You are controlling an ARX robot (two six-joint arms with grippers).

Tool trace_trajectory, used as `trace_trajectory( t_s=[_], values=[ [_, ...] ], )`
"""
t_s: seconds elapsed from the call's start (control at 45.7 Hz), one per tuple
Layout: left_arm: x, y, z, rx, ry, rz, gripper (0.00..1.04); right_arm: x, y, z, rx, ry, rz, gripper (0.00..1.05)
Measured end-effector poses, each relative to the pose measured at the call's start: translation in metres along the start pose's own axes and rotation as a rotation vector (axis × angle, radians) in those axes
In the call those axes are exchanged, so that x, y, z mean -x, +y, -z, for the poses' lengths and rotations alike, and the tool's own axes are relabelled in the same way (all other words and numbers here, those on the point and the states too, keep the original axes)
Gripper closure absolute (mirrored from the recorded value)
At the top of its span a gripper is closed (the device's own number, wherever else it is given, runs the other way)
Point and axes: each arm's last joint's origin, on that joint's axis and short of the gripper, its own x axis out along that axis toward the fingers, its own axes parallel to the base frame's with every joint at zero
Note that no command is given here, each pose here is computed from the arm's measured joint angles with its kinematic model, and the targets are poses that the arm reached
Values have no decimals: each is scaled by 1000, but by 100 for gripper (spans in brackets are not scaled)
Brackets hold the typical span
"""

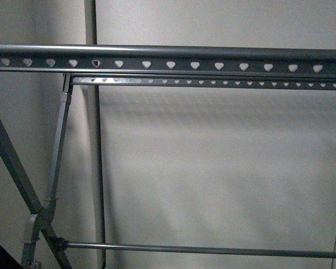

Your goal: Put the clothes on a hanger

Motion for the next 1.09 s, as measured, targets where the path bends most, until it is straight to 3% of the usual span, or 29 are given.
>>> trace_trajectory(
  t_s=[0.482,0.613,0.701,0.854,1.095],
  values=[
    [0,0,0,0,0,0,7,0,0,0,0,0,0,7],
    [-6,3,-3,-38,18,115,7,0,0,0,0,0,1,7],
    [-21,14,-17,11,90,-16,7,0,0,0,0,0,0,7],
    [-63,36,-63,259,213,-267,7,0,0,0,0,0,2,7],
    [-109,60,-101,498,203,-490,7,0,0,0,0,0,2,7]
  ],
)
